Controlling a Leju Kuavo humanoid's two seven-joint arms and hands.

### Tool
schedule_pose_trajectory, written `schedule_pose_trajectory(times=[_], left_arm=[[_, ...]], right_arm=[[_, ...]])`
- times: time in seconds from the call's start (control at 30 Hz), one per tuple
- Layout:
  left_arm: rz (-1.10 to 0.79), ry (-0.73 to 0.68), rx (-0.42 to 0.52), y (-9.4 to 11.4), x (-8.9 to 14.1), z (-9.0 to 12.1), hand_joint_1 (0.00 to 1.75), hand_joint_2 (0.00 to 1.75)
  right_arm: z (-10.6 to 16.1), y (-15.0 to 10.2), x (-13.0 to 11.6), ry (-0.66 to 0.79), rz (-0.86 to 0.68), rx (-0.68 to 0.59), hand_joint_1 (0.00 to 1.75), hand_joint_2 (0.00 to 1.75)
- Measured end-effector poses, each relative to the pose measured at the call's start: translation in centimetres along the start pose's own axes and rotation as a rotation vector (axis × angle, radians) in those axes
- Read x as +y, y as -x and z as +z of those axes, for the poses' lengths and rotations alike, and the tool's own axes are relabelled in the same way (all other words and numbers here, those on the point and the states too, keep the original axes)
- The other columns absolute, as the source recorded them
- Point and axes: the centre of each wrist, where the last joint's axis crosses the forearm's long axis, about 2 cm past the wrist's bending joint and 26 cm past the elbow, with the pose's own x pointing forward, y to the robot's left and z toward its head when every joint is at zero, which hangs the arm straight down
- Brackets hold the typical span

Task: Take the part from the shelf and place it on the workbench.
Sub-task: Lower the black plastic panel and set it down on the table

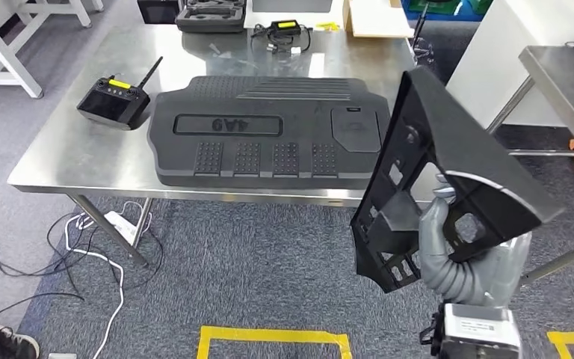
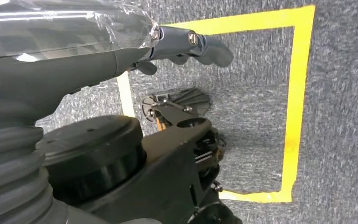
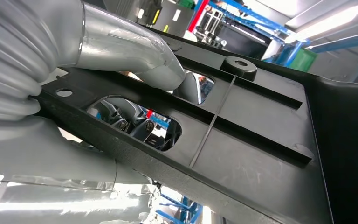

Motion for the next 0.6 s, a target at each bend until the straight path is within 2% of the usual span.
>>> schedule_pose_trajectory(times=[0.33, 0.6], left_arm=[[-0.002, 0.003, 0.005, 0.1, 0.0, 0.0, 0.00, 1.75], [-0.002, 0.003, 0.006, 0.0, 0.0, 0.0, 0.00, 1.75]], right_arm=[[-0.4, 0.0, 0.1, 0.006, -0.012, -0.006, 1.75, 1.75], [-2.1, 0.3, 0.3, 0.035, -0.041, -0.037, 1.75, 1.75]])
